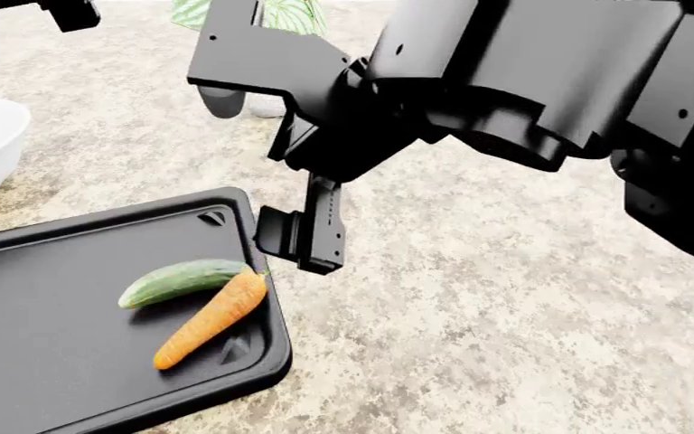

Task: Place the two vegetables and bowl onto the tray for setting up a vegetable dip station.

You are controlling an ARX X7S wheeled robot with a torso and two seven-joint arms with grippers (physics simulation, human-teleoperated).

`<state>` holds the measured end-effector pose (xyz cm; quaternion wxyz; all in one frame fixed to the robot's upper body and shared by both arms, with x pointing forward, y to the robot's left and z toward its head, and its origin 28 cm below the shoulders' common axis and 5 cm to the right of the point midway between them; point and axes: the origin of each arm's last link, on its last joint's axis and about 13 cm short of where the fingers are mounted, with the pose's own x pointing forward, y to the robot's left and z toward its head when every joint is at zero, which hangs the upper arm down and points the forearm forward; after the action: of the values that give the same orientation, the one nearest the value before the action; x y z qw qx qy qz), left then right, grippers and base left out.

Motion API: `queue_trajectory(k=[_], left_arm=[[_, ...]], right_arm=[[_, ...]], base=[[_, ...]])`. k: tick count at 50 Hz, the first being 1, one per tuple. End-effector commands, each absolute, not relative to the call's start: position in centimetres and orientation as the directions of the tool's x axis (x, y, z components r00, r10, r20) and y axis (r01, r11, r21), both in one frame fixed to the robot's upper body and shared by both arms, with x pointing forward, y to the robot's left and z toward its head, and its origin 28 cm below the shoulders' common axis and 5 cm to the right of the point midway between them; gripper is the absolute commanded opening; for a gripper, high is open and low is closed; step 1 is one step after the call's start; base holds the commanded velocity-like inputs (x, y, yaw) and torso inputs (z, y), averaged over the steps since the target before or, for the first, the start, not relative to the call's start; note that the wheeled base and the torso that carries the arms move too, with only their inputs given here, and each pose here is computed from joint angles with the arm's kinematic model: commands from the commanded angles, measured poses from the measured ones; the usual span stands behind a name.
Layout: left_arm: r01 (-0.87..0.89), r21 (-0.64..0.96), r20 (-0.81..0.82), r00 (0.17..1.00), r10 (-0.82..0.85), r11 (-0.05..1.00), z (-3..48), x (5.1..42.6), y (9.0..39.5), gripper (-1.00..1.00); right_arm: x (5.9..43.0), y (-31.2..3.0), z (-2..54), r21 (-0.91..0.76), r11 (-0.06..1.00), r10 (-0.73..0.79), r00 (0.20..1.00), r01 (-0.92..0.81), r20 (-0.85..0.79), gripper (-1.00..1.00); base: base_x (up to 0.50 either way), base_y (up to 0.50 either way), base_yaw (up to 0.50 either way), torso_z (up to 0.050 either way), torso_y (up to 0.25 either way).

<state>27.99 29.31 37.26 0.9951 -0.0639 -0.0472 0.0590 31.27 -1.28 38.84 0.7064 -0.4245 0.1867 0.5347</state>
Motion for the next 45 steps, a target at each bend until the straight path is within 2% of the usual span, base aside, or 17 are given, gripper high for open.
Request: queue_trajectory(k=[1, 8, 14, 31, 36, 39, 41, 43, 45], left_arm=[[-0.228, -0.147, -0.023, 0.974, 0.227, 0.962, 37.2, 28.5, 31.7, 1.00], [-0.309, -0.078, -0.057, 0.951, 0.305, 0.948, 37.8, 28.4, 33.3, 1.00], [-0.340, -0.068, -0.185, 0.928, 0.323, 0.938, 38.8, 29.2, 34.0, 1.00], [-0.377, -0.029, -0.233, 0.903, 0.361, 0.926, 40.9, 30.0, 36.5, 1.00], [-0.356, 0.086, -0.193, 0.910, 0.367, 0.930, 41.7, 29.9, 36.5, 1.00], [-0.312, 0.222, -0.194, 0.914, 0.356, 0.924, 42.2, 29.7, 36.2, 1.00], [-0.318, 0.239, -0.166, 0.918, 0.362, 0.917, 42.7, 29.5, 36.1, 1.00], [-0.297, 0.364, -0.173, 0.910, 0.378, 0.883, 42.8, 29.5, 36.1, 1.00], [-0.305, 0.365, -0.171, 0.907, 0.385, 0.880, 43.1, 29.7, 36.3, 1.00]], right_arm=[[31.2, -2.2, 39.5, -0.412, 0.127, 0.604, 0.400, -0.902, -0.690, 1.00], [30.9, -2.9, 41.0, -0.432, 0.196, 0.623, 0.451, -0.881, -0.639, 1.00], [31.2, -3.4, 41.7, -0.431, 0.252, 0.635, 0.484, -0.867, -0.602, 1.00], [31.7, -3.4, 41.4, -0.423, 0.275, 0.621, 0.496, -0.863, -0.607, 1.00], [32.3, -3.5, 41.4, -0.419, 0.280, 0.622, 0.496, -0.864, -0.606, 1.00], [32.5, -3.3, 40.9, -0.414, 0.273, 0.619, 0.488, -0.868, -0.615, 1.00], [32.5, -3.3, 40.7, -0.413, 0.271, 0.618, 0.486, -0.870, -0.618, 1.00], [32.6, -3.3, 40.7, -0.410, 0.272, 0.619, 0.484, -0.871, -0.618, 1.00], [32.8, -3.3, 40.8, -0.410, 0.272, 0.618, 0.485, -0.871, -0.619, 1.00]], base=[[0.00, 0.00, 0.00, 0.000, 0.000], [0.00, 0.00, 0.00, 0.000, 0.000], [0.00, 0.00, 0.00, 0.000, 0.000], [0.00, 0.00, 0.00, 0.000, 0.000], [0.00, 0.00, 0.00, 0.000, 0.000], [0.00, 0.00, 0.00, 0.000, 0.000], [0.00, 0.00, 0.00, 0.000, 0.000], [0.00, 0.00, 0.00, 0.000, 0.000], [0.00, 0.00, 0.00, 0.000, 0.000]])
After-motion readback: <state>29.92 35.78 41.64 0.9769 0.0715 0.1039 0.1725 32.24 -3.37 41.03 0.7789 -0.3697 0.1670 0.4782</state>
